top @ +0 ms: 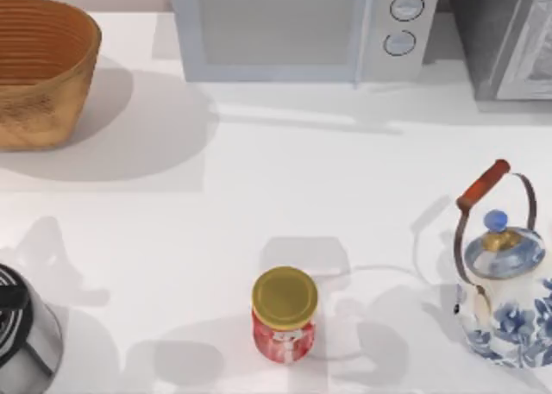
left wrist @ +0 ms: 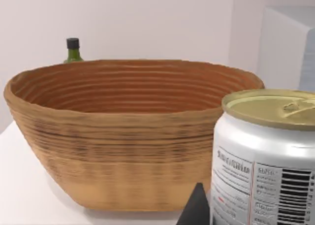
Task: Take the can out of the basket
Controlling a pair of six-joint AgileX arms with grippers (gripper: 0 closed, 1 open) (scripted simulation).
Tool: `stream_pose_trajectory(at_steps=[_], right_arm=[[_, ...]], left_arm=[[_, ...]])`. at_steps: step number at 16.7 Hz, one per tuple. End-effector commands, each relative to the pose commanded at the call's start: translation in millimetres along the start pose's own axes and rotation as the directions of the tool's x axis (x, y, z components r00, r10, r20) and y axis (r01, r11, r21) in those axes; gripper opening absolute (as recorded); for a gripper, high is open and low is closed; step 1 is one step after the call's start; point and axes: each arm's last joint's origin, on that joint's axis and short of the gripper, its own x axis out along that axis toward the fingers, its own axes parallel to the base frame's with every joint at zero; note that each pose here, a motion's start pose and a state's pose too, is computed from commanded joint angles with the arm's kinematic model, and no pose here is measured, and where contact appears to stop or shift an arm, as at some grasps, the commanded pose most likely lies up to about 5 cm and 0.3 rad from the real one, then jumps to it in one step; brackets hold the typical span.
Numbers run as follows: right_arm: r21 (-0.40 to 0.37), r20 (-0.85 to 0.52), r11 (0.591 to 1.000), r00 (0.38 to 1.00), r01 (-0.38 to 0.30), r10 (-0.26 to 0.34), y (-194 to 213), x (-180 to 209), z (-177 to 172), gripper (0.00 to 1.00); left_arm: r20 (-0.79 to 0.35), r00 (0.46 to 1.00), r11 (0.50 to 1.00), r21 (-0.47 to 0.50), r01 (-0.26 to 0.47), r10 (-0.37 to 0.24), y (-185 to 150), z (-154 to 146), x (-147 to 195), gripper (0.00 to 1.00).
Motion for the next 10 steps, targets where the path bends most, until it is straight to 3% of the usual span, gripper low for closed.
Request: stream_pose_trajectory(at_steps=[6,10], right_arm=[[0.000,0.000,1.000,1.000,0.000,0.000,0,0,0,1.00],[0.000,0.000,1.000,1.000,0.000,0.000,0,0,0,1.00]], left_arm=[[0.001,1.000,1.000,0.002,0.006,-0.006,0,3,0,0.00],[0.040,0.990,0.991,0.008,0.134,-0.134,-5,30,6,0.00]])
